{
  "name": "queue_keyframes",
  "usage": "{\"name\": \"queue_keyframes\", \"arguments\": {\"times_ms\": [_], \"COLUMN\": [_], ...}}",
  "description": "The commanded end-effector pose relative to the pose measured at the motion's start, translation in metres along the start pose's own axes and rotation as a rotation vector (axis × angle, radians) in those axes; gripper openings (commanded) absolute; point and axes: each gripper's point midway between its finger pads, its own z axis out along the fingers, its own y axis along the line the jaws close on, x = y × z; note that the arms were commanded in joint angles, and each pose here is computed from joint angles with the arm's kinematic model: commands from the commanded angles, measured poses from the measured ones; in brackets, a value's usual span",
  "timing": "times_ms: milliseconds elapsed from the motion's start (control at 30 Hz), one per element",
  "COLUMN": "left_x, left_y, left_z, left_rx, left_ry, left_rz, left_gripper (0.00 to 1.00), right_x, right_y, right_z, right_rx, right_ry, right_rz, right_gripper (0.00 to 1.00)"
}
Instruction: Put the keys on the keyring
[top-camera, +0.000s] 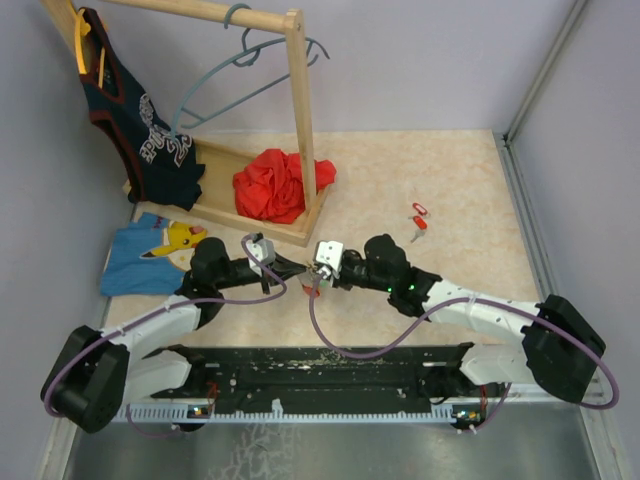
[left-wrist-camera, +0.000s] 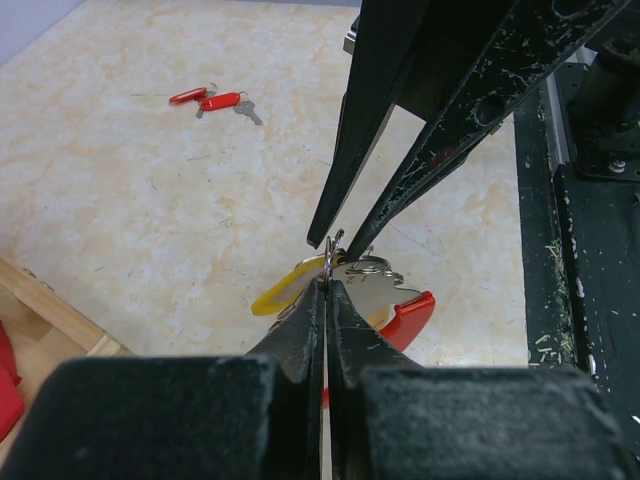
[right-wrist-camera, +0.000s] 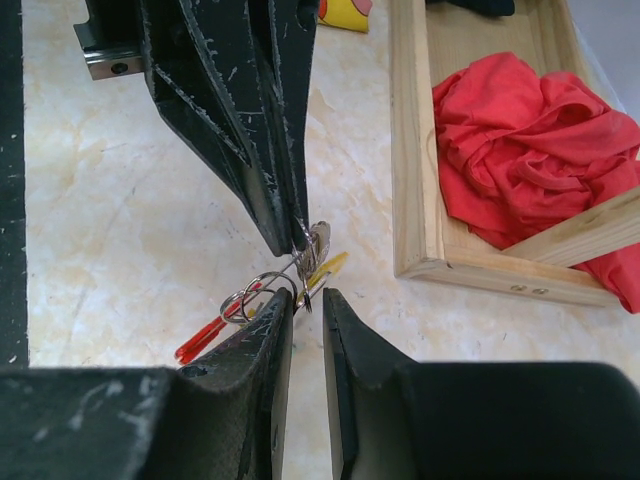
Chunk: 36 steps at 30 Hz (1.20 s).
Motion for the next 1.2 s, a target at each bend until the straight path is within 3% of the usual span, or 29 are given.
{"name": "queue_keyframes", "arguments": {"times_ms": [0, 467, 1167], "left_x": [-0.017, -0.011, -0.011], "left_y": [0.0, 0.005, 0.001], "left_z": [-0.001, 0.0, 0.002], "left_rx": [0.007, -0.015, 0.016], "left_ry": [-0.054, -0.037, -0.041], "left_rz": [0.063, 0.054, 0.058], "left_gripper": [0.0, 0.0, 0.0], "right_x": [-0.005, -0.028, -0.026], "right_y": [-0.01, -0.009, -0.01], "right_z": [-0.003, -0.013, -0.004], "right_rx": [0.035, 0.003, -0.008], "right_ry": [-0.019, -0.055, -0.065], "right_rz": [-0.006, -0.016, -0.005], "right_gripper": [0.19, 0.21, 0.22]}}
